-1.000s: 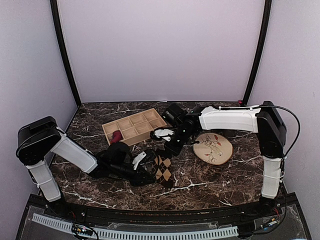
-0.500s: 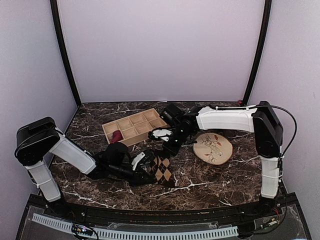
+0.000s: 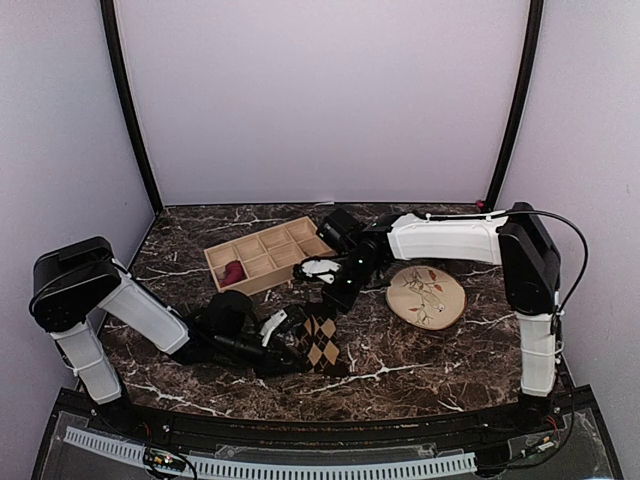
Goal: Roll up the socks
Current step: Fold the sock at the center of the board.
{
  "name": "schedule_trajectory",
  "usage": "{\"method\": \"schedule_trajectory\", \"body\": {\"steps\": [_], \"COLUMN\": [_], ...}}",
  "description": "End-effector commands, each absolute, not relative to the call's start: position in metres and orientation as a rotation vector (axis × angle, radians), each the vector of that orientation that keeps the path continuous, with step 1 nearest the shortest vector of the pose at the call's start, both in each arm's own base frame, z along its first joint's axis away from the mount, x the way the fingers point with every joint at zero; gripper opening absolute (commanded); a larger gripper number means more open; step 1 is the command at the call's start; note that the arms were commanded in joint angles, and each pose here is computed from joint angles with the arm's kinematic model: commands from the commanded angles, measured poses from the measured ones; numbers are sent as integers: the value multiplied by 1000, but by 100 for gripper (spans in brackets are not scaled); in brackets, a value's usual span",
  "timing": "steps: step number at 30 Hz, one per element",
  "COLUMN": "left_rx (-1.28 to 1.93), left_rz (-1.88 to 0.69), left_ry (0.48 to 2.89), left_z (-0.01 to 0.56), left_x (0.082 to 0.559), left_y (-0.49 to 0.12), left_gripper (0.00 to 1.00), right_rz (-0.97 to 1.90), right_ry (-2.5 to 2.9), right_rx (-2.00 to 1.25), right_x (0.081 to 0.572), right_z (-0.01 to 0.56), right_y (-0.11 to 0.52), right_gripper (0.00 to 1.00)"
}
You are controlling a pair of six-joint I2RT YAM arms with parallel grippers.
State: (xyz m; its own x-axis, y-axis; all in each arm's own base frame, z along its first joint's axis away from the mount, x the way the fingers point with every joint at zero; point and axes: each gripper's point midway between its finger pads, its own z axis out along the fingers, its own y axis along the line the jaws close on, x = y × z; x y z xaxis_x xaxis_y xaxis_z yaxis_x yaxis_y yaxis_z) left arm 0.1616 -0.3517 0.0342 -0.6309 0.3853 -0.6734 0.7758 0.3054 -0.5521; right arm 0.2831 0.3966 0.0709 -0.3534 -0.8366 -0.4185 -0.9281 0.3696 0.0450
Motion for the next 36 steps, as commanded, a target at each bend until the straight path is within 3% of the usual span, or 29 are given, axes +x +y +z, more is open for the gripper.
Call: {"method": "schedule_trajectory", "body": {"steps": [1,22,26,28,36], "left_rx": [1044,1047,1045,1043,1033], "left_rz": [-1295,-1274,-1268,-1268,-1253], "left_ry": [2111,2098,2099,2099,2101], "left_z": [47,46,46,46,47], "left_x": [156,142,142,142,142], "left_y": [-354,-344,-342,-342,-339], "left_gripper": [0,0,0,0,0], "right_rz": [436,463,455,445,450], "right_ry": [2291,2297,2288,2279,2233], "right_rx": [-1552,-1598,-1565,-1541,-1435], "right_x": [284,266,270,273,278], "right_z": [74,54,60,65,90], "right_y": [410,439,440,438,422], "right_gripper": [0,0,23,41,47]}}
